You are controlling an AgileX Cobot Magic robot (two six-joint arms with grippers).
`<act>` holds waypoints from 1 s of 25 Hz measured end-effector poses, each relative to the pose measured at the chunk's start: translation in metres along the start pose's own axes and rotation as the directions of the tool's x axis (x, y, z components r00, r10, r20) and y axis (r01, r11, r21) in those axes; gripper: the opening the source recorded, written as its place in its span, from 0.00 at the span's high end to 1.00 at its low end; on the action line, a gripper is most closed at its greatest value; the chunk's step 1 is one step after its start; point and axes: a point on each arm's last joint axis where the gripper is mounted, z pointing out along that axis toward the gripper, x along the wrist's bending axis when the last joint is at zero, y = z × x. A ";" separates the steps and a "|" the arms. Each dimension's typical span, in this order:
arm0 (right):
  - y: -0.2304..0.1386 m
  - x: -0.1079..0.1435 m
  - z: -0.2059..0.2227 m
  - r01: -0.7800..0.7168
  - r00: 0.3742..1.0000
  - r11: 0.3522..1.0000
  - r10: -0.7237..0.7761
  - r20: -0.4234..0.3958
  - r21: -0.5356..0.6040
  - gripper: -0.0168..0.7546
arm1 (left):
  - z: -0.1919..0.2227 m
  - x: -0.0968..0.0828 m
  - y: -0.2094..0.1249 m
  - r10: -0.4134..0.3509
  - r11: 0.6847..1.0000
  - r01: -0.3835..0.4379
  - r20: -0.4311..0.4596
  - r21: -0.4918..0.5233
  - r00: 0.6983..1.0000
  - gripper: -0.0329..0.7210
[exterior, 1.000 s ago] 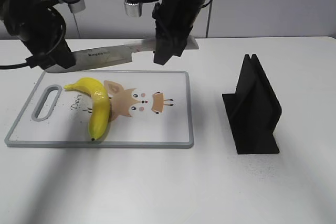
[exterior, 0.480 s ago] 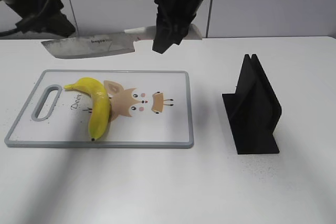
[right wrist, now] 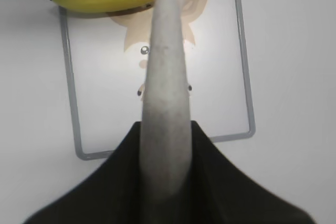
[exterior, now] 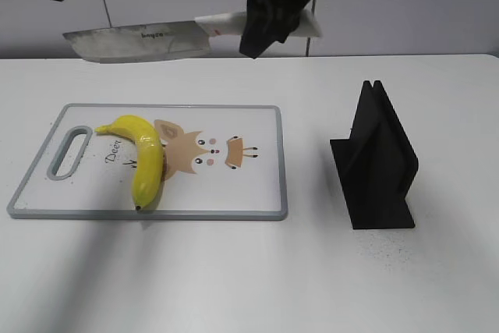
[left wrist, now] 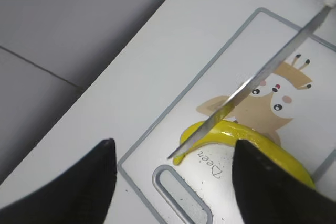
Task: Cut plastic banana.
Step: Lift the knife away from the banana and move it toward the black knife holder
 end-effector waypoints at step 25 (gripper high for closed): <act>-0.008 0.050 -0.134 -0.635 0.742 0.749 0.659 0.123 -0.189 0.74 | -0.153 -0.066 -0.057 -0.368 0.928 0.372 -0.207 -0.023 0.907 0.17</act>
